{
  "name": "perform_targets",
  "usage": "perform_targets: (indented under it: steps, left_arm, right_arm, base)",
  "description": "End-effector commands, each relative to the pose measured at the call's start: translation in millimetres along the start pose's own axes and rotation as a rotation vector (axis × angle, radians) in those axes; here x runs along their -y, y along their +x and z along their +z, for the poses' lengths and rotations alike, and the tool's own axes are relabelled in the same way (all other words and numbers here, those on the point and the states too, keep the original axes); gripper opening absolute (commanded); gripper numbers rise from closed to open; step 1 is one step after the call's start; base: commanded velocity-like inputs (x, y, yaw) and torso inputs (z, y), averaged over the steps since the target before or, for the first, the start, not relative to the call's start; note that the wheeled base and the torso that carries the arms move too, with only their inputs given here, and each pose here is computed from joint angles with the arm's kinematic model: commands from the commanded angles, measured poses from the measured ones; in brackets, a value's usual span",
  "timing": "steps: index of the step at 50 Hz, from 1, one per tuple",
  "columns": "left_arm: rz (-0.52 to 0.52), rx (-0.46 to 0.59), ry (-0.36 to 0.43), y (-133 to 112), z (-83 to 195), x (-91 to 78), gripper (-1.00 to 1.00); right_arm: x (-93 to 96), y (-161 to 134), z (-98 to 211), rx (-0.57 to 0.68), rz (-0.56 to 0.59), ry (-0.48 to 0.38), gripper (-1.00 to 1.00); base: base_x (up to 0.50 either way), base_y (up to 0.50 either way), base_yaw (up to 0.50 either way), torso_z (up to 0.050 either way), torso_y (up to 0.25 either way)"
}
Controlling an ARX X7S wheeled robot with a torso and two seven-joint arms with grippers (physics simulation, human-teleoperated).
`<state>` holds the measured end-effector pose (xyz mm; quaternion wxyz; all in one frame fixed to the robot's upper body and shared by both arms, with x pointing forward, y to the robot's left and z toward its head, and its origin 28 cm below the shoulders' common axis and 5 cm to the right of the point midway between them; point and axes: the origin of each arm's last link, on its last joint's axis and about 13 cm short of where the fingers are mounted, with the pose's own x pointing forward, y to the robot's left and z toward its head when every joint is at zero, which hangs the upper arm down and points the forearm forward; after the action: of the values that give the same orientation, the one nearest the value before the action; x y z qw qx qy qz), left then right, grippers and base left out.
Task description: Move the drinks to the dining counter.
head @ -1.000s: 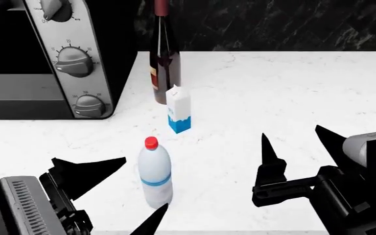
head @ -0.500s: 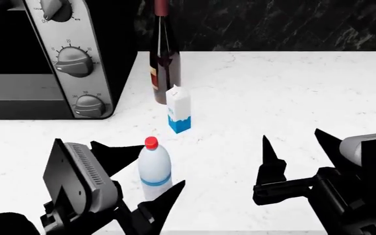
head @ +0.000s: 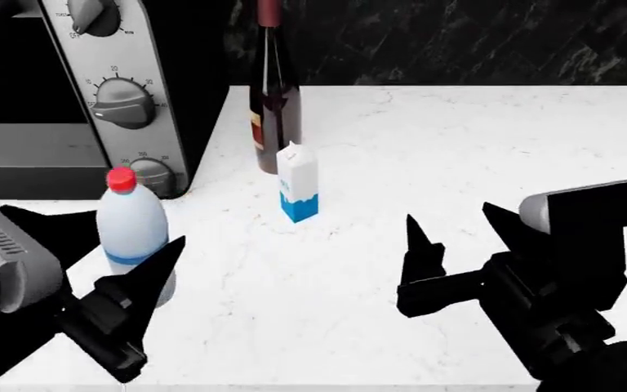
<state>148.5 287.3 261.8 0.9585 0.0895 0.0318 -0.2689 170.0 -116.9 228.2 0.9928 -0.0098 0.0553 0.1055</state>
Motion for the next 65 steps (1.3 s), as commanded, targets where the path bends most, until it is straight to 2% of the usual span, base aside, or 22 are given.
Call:
perform_targets:
  steps: [1, 4, 8, 15, 28, 37, 47, 65]
  left_arm:
    - [0.311, -0.009, -0.002, -74.5, 44.2, -12.7, -1.0]
    - [0.361, 0.035, -0.002, -91.7, 50.6, -9.9, -1.0]
    - [0.395, 0.062, 0.009, -101.7, 55.9, -8.0, -1.0]
    - [0.392, 0.072, 0.016, -100.5, 57.4, -7.8, -1.0]
    - [0.408, 0.059, 0.009, -99.0, 51.4, -10.4, -1.0]
    - [0.404, 0.055, 0.011, -97.1, 49.3, -10.2, -1.0]
    - [0.399, 0.055, 0.013, -96.9, 49.7, -9.6, -1.0]
    - [0.392, 0.054, 0.014, -96.9, 48.5, -10.2, -1.0]
  right_arm:
    - [-3.5, 32.6, 4.9, -0.062, 0.107, -0.015, 1.0]
    - [-6.7, 42.7, 3.9, -0.098, 0.135, -0.032, 1.0]
    - [-8.8, 48.8, 10.6, -0.111, 0.154, -0.056, 1.0]
    - [-11.8, 72.7, 24.5, -0.13, 0.186, -0.111, 1.0]
    - [-29.6, 110.5, 36.1, -0.149, 0.298, -0.187, 1.0]
    - [-40.1, 129.4, 36.6, -0.166, 0.367, -0.184, 1.0]
    - [-39.9, 154.6, 33.7, -0.196, 0.368, -0.186, 1.0]
    - [-44.9, 193.9, 17.0, -0.275, 0.434, -0.135, 1.0]
  base:
    - [0.0, 0.0, 0.0, 0.0, 0.0]
    - [0.0, 0.0, 0.0, 0.0, 0.0]
    - [0.0, 0.0, 0.0, 0.0, 0.0]
    - [0.0, 0.0, 0.0, 0.0, 0.0]
    - [0.0, 0.0, 0.0, 0.0, 0.0]
    - [0.0, 0.0, 0.0, 0.0, 0.0]
    - [0.0, 0.0, 0.0, 0.0, 0.0]
    - [0.0, 0.0, 0.0, 0.0, 0.001]
